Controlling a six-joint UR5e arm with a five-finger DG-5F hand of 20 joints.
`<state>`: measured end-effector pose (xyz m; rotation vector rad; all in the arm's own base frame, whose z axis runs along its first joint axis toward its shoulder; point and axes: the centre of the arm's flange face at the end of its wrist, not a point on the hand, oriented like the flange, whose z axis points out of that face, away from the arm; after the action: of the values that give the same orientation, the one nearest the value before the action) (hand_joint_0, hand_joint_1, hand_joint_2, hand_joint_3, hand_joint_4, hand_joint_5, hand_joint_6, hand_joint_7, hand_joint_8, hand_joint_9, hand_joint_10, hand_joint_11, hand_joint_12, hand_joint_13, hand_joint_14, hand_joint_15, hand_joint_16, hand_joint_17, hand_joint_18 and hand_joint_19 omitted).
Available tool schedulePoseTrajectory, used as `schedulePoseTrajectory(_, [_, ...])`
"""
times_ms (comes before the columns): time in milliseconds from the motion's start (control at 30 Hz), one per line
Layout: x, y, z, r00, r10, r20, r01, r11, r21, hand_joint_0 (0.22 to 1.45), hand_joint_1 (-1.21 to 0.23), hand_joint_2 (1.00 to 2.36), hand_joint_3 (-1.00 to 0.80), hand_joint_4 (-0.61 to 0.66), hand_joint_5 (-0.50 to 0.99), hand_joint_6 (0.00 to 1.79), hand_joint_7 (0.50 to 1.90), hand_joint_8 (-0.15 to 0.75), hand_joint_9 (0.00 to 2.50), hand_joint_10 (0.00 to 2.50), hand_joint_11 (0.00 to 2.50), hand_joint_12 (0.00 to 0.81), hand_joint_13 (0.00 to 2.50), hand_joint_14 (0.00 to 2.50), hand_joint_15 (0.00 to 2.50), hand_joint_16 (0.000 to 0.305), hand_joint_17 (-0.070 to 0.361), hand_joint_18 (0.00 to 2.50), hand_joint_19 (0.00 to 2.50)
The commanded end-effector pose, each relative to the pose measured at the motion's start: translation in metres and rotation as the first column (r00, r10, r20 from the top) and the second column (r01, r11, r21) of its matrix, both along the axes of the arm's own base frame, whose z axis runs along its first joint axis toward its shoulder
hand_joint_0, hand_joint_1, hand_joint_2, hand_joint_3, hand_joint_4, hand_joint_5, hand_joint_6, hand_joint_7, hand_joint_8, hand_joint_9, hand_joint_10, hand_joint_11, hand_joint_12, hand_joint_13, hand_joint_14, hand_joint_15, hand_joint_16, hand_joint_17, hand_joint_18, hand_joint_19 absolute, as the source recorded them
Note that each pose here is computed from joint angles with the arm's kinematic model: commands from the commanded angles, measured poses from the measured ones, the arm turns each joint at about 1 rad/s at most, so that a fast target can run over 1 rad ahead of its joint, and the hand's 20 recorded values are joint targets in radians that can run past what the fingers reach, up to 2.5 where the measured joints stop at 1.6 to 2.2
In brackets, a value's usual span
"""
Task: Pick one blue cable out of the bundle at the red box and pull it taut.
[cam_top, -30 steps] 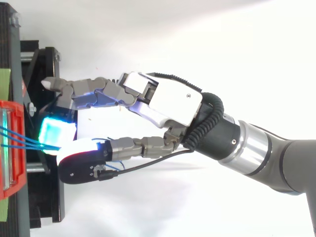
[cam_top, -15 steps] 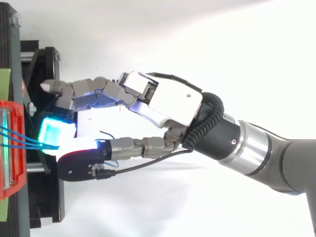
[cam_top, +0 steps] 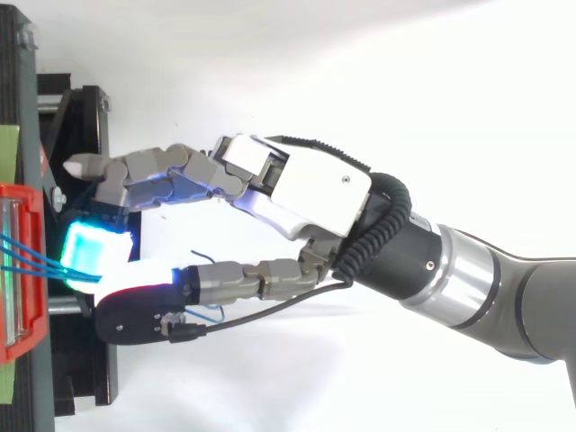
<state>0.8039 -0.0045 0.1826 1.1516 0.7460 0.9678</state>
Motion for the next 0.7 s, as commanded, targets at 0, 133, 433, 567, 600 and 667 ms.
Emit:
schedulePoseTrajectory(0, [-0.001, 0.0, 0.01, 1.0, 0.0, -0.002, 0.0, 1.0, 0.0, 0.64, -0.83, 1.03, 0.16, 0.03, -0.2, 0.9, 1.14, 0.353, 0.59, 0.01, 0.55, 0.412, 0.34, 0.0, 0.09, 0.06, 0.136, 0.42, 0.16])
schedulePoseTrajectory(133, [-0.004, -0.001, 0.018, 0.9998, 0.0, -0.018, 0.0, 1.0, -0.004, 0.67, -0.86, 1.03, 0.09, 0.08, -0.21, 0.9, 1.12, 0.349, 0.58, 0.01, 0.56, 0.412, 0.34, 0.0, 0.09, 0.06, 0.135, 0.42, 0.15])
schedulePoseTrajectory(433, [-0.009, -0.001, 0.021, 0.9983, 0.009, -0.057, -0.008, 0.9999, 0.006, 0.7, -0.91, 1.03, -0.02, 0.08, -0.21, 0.9, 1.11, 0.346, 0.57, 0.01, 0.56, 0.415, 0.36, 0.0, 0.06, 0.059, 0.134, 0.47, 0.12])
schedulePoseTrajectory(567, [-0.009, -0.001, 0.021, 0.9986, 0.012, -0.052, -0.011, 0.9998, 0.019, 0.72, -0.93, 1.03, -0.06, 0.1, -0.22, 0.9, 1.12, 0.341, 0.57, 0.01, 0.55, 0.416, 0.36, 0.0, 0.05, 0.059, 0.133, 0.47, 0.11])
schedulePoseTrajectory(600, [-0.009, -0.001, 0.021, 0.9987, 0.014, -0.049, -0.013, 0.9996, 0.024, 0.72, -0.93, 1.03, -0.08, 0.09, -0.22, 0.9, 1.12, 0.34, 0.57, 0.01, 0.55, 0.416, 0.36, 0.0, 0.06, 0.059, 0.132, 0.47, 0.1])
schedulePoseTrajectory(667, [-0.009, -0.001, 0.021, 0.9988, 0.015, -0.048, -0.014, 0.9995, 0.028, 0.73, -0.95, 1.03, -0.12, 0.1, -0.22, 0.9, 1.13, 0.34, 0.57, 0.01, 0.56, 0.415, 0.36, 0.0, 0.05, 0.059, 0.132, 0.47, 0.09])
